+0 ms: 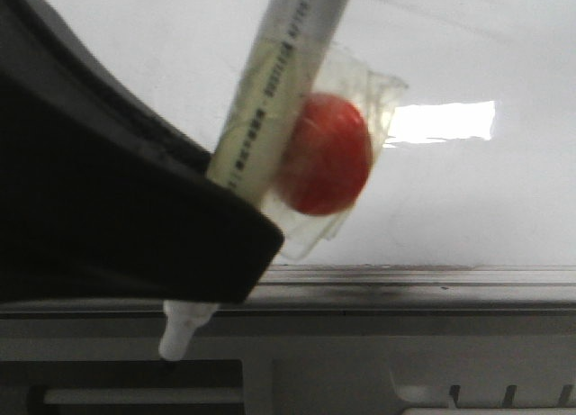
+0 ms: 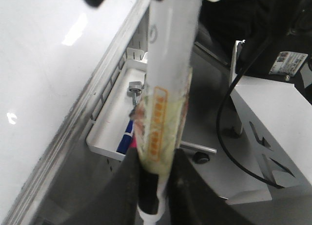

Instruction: Write number 9 on whiteboard

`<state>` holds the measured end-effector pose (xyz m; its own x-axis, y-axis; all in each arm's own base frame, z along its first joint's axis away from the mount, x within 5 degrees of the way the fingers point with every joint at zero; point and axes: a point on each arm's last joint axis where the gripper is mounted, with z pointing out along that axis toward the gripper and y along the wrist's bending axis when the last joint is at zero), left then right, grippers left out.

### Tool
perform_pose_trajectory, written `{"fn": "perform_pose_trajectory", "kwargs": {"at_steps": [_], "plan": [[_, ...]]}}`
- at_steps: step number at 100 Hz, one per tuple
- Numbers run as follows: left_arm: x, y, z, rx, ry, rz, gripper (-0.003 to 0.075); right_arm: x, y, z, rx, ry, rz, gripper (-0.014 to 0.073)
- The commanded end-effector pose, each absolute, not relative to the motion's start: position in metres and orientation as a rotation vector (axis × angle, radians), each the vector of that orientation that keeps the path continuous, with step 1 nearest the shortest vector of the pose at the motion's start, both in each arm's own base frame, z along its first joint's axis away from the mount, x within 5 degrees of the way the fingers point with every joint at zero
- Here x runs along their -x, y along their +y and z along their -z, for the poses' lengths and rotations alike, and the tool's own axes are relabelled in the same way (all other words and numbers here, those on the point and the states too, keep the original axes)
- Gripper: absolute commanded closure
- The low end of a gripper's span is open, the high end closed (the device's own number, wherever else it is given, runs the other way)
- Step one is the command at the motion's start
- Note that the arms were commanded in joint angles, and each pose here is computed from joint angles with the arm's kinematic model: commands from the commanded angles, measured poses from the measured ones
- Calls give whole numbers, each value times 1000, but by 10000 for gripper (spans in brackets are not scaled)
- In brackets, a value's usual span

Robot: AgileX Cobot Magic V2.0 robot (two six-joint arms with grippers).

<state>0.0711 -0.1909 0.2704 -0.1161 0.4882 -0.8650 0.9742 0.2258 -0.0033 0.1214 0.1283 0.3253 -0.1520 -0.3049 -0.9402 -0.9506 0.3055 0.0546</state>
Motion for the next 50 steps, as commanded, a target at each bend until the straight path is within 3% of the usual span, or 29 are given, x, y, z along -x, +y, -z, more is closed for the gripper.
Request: {"fn": "perform_pose_trajectory", "kwargs": {"at_steps": [1, 33, 40, 50], "plan": [[-74, -193, -285, -1280, 1684, 813, 726, -131, 134, -335, 1070, 1631, -901, 129], [-74, -193, -286, -1268, 1688, 818, 727, -149, 151, -313, 1071, 1748, -1083, 144], [-74, -193, -286, -1268, 1688, 818, 727, -150, 152, -311, 1071, 1759, -1083, 212], [-74, -193, -286, -1266, 1687, 817, 727, -150, 152, -309, 1086, 1763, -1086, 414]]}}
